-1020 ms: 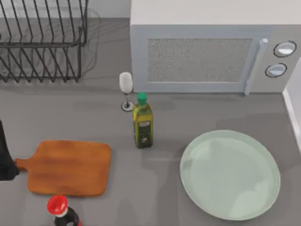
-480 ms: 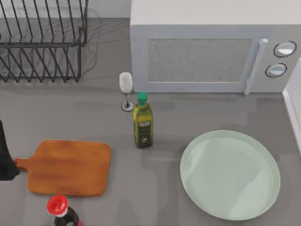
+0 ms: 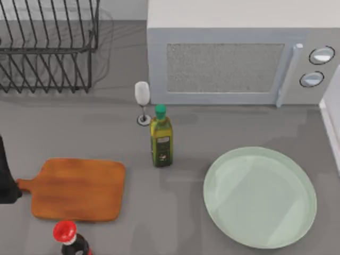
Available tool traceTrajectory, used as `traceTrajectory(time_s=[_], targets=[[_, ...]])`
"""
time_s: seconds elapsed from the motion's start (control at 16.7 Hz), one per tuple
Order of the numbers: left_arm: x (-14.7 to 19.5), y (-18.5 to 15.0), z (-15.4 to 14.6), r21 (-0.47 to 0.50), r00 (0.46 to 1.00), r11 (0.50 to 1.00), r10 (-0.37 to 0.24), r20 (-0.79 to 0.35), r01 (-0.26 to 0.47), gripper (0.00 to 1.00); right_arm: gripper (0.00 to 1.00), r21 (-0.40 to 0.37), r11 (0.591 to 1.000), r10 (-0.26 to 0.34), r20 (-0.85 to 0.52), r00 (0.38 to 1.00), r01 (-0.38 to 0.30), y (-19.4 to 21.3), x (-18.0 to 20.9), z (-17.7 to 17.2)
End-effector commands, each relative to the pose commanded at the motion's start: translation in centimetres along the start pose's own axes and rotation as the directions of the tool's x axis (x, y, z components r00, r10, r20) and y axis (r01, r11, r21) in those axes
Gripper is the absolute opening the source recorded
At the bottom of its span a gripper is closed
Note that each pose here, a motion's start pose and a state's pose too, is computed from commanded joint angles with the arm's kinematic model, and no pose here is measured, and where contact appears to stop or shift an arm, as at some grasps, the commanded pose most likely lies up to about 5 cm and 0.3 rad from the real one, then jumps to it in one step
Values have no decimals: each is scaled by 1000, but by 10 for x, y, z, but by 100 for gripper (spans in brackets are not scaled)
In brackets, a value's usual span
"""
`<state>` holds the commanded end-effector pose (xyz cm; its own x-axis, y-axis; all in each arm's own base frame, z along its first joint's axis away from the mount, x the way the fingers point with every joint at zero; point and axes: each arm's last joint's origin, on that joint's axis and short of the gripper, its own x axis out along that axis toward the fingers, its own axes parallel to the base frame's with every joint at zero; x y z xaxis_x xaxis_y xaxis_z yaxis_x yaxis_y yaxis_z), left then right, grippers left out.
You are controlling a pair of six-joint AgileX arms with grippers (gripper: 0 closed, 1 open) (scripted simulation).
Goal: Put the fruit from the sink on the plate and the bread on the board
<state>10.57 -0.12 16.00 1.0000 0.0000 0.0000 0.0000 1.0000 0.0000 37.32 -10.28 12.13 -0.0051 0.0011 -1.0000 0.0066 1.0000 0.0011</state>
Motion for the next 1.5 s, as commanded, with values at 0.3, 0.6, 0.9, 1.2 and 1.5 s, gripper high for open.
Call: traceTrajectory(time_s=[0.3,0.6,0.9,1.2,1.5], targets=[[0,0,0,0,1000,1000,0,0,0,100,100,2,1000,-6,22,1000,6,-2,77,3],[0,0,0,0,1000,1000,0,0,0,100,100,3,1000,-1,5,1000,1,0,115,-5],[0,0,0,0,1000,1000,0,0,0,100,85,3,1000,-1,5,1000,1,0,115,-5],[0,0,0,0,1000,1000,0,0,0,100,47,3,1000,-1,5,1000,1,0,115,-5],[0,0,0,0,1000,1000,0,0,0,100,10,3,1000,-1,5,1000,1,0,115,-5]])
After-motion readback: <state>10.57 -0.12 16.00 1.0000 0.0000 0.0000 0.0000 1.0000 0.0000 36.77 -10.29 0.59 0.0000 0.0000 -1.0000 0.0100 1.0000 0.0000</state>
